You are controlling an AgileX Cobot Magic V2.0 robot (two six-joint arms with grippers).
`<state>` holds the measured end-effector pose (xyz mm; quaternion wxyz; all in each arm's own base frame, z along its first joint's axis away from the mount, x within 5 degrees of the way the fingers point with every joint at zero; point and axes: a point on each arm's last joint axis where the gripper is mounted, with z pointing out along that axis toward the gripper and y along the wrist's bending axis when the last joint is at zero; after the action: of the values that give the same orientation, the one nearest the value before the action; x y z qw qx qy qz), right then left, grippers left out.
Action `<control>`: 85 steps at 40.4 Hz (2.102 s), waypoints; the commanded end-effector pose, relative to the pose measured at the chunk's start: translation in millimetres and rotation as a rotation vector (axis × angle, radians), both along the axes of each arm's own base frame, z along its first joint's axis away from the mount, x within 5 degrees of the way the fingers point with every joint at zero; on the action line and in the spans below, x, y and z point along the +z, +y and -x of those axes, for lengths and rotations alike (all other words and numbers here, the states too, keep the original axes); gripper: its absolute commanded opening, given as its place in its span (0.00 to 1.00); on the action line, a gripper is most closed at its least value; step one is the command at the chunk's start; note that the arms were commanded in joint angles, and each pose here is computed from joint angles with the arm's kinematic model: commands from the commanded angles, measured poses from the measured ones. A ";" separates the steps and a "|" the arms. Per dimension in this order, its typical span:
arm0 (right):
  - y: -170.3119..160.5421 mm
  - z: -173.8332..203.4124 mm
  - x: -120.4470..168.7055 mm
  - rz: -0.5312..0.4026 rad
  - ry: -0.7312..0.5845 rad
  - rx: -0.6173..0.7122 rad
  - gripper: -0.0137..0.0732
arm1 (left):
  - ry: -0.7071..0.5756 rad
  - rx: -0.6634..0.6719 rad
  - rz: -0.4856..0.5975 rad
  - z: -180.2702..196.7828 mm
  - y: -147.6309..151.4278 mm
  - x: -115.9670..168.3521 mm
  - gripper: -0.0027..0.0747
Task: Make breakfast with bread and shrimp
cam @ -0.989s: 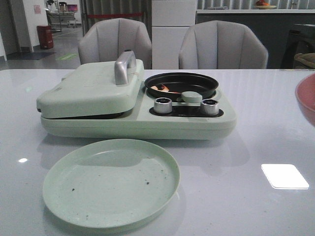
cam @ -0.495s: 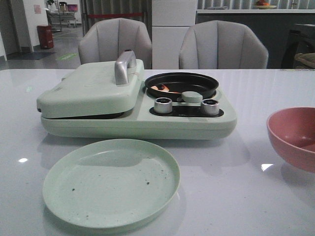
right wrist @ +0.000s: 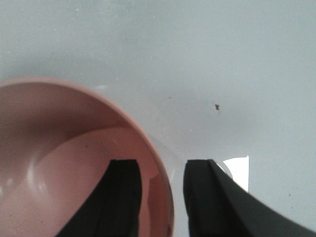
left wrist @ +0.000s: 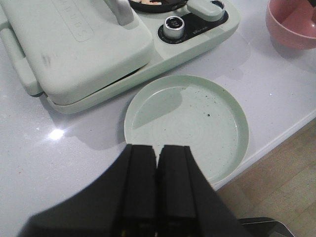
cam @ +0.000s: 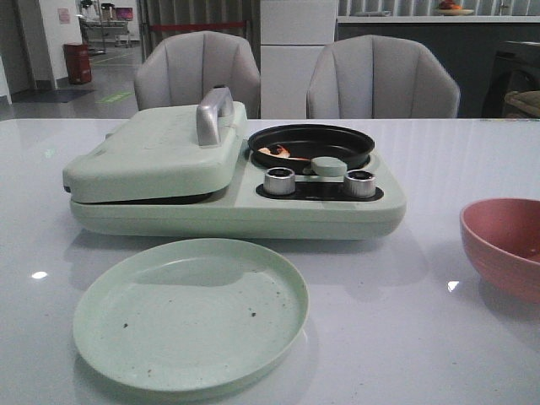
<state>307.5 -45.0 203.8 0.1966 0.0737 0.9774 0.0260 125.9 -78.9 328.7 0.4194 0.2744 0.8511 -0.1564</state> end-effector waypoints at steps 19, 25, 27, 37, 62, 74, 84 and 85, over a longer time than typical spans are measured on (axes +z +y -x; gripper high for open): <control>57.1 51.0 123.6 0.095 -0.326 0.258 0.57 | -0.081 0.017 0.065 -2.3 -1.5 15.1 0.16; 70.8 76.7 132.8 0.082 -0.303 0.327 0.57 | -0.081 0.017 0.065 -2.3 -1.5 15.1 0.16; 70.3 85.4 133.5 0.081 -0.299 0.330 0.57 | -0.081 0.017 0.065 -2.3 -1.5 15.1 0.16; 62.4 132.2 125.4 0.116 -0.302 0.312 0.57 | -0.081 0.017 0.065 -2.3 -1.5 15.1 0.16; 55.1 186.4 125.8 0.104 -0.411 0.219 0.57 | -0.081 0.017 0.065 -2.3 -1.5 15.1 0.16; 55.0 186.5 125.8 0.104 -0.410 0.219 0.25 | -0.081 0.017 0.065 -2.3 -1.5 15.1 0.16; 55.1 186.3 125.9 0.104 -0.413 0.219 0.21 | -0.082 0.025 0.054 -3.4 -0.4 14.5 0.17; 55.1 186.2 126.0 0.104 -0.414 0.219 0.21 | -0.071 0.044 0.066 -3.7 0.2 14.3 0.17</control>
<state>117.6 10.8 317.5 0.3486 -0.0521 0.9357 0.0144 126.0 -78.6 328.6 0.4195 0.2741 0.8514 -0.1548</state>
